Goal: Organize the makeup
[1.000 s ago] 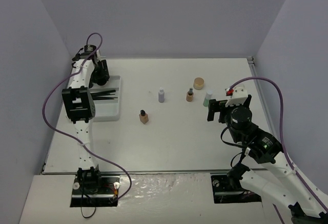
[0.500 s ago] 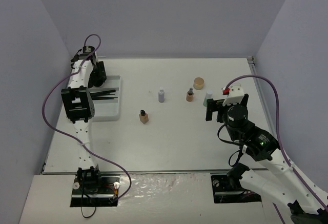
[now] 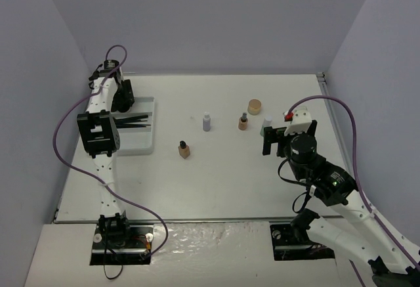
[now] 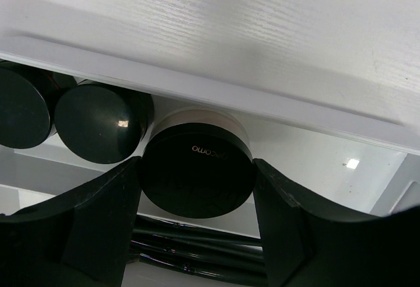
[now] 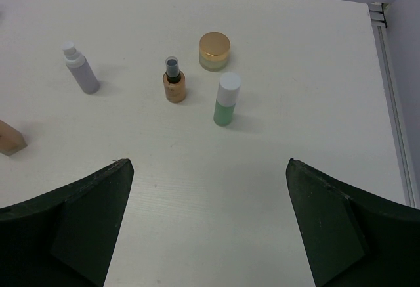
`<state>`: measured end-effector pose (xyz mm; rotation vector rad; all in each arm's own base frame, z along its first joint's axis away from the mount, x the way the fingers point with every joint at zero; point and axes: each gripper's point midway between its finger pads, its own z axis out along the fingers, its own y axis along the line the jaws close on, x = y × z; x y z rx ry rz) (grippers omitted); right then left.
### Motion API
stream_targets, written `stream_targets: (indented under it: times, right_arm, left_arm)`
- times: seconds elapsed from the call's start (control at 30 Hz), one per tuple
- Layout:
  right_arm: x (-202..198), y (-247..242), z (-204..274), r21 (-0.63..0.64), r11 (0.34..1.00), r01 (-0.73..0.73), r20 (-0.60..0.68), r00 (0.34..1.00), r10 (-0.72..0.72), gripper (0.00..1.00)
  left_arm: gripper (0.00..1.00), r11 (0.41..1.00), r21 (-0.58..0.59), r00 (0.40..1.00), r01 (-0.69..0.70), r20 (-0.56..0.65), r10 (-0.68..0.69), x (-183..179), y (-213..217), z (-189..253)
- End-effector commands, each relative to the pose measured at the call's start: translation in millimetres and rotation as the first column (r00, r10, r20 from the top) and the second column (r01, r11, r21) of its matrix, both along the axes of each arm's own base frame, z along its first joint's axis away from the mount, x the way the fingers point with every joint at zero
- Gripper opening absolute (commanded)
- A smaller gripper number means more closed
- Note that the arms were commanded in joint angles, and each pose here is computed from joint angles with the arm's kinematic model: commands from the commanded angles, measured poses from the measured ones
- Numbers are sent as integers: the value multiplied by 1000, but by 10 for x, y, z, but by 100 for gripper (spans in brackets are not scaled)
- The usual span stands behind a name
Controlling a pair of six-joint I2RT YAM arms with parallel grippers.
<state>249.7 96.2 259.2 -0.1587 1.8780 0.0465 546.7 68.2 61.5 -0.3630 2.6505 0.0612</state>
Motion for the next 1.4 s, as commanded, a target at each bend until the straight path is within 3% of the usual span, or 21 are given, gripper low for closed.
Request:
stream_targets:
  times: [0.0,0.27,0.4,0.67,0.97,1.37]
  right_arm:
    - [98,90,292,63,998,-6,67,998,2,100]
    - [162,171,328,57,998,-20,56,998,16,100]
    - [209,207,401,58,998,-19,59,998,16,100]
    - [779,282,432,97,995,35,-32,999,-32,99]
    - [1755,148,146,116,988,104,-176,981,-83,99]
    - [2713,207,-713,29,996,80,-350,935,-65,95]
  left_arm:
    - [61,1000,17,995,-4,100,2,84,58,405]
    - [81,1000,6,993,1,120,-2,81,31,494]
    - [84,1000,-5,990,-1,141,1,80,10,605]
    - [90,996,-84,951,23,309,4,-53,-233,1511]
    - [97,989,-99,902,113,427,-61,-794,-708,2392]
    - [97,972,-66,877,226,447,-174,-2036,-1100,2466]
